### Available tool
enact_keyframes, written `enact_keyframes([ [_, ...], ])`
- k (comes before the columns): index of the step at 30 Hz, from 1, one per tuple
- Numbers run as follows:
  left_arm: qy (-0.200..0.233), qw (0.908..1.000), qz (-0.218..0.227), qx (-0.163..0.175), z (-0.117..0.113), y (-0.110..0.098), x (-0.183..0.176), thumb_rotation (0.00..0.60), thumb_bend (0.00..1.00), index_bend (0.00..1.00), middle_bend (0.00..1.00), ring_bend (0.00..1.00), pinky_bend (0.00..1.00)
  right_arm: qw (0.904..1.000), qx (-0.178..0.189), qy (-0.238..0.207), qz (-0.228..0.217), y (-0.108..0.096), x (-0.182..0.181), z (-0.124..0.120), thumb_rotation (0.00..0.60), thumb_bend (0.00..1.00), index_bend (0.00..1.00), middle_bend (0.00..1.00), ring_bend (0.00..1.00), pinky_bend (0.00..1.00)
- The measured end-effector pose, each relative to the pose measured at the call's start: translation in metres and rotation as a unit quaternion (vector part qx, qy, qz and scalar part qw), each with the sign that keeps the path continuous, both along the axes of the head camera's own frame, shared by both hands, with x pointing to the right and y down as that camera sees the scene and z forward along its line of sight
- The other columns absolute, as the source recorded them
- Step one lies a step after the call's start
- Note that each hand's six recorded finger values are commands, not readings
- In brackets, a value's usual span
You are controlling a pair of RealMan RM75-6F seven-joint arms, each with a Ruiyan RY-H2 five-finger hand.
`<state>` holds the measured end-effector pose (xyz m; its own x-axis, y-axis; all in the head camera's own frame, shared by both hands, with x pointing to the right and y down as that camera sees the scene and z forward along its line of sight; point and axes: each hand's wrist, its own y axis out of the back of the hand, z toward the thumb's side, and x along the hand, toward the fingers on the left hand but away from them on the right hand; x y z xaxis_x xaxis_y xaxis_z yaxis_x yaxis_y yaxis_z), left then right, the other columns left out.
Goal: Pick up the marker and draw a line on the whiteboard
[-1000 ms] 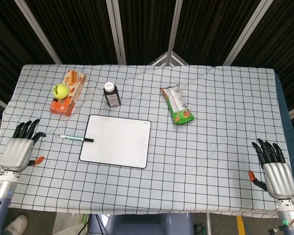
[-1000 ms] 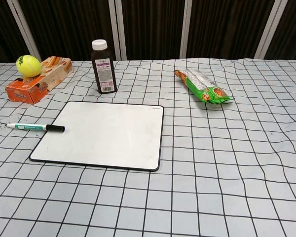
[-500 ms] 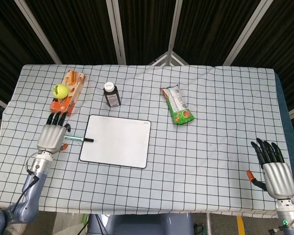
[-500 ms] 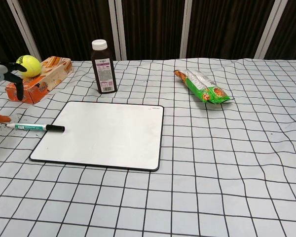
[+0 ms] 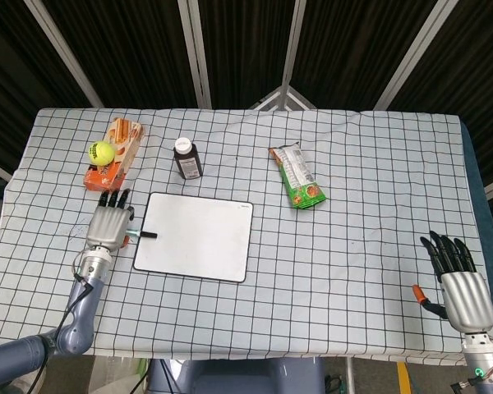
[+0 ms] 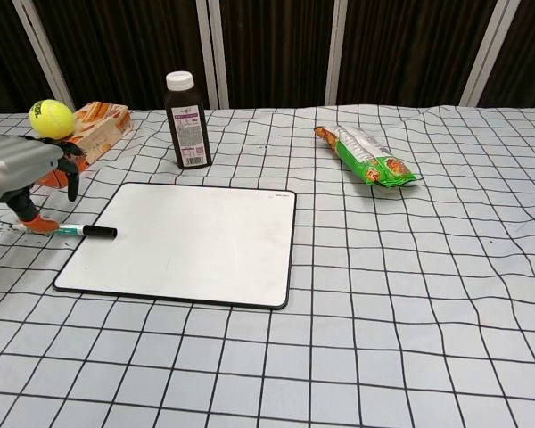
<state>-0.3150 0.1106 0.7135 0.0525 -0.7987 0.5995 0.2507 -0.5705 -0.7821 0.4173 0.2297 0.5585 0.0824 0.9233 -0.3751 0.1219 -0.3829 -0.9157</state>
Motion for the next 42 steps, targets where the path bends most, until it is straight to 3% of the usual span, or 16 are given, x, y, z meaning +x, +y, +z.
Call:
enact_keyframes([
  [18, -0.01, 0.9997, -0.009, -0.019, 0.027, 0.005, 0.011, 0.6, 0.42, 0.46, 0.04, 0.0, 0.02, 0.9999, -0.002, -0.005, 0.008, -0.001, 0.001, 0.0, 0.6, 0.33, 0.0, 0.0, 0.0, 0.0],
  [27, -0.014, 0.9995, -0.01, -0.026, 0.032, 0.008, 0.011, 0.6, 0.52, 0.62, 0.07, 0.0, 0.02, 0.9999, -0.003, -0.008, 0.011, -0.001, 0.002, 0.0, 0.6, 0.33, 0.0, 0.0, 0.0, 0.0],
  [36, 0.033, 0.999, -0.023, -0.018, 0.018, 0.008, 0.021, 0.6, 0.53, 0.67, 0.1, 0.0, 0.03, 0.9999, -0.004, -0.008, 0.014, -0.001, 0.002, 0.0, 0.6, 0.33, 0.0, 0.0, 0.0, 0.0],
  [42, 0.11, 0.9934, -0.034, -0.003, -0.007, 0.005, 0.037, 0.6, 0.53, 0.68, 0.14, 0.0, 0.07, 0.9998, -0.005, -0.009, 0.015, -0.001, 0.002, 0.001, 0.6, 0.33, 0.0, 0.0, 0.0, 0.0],
])
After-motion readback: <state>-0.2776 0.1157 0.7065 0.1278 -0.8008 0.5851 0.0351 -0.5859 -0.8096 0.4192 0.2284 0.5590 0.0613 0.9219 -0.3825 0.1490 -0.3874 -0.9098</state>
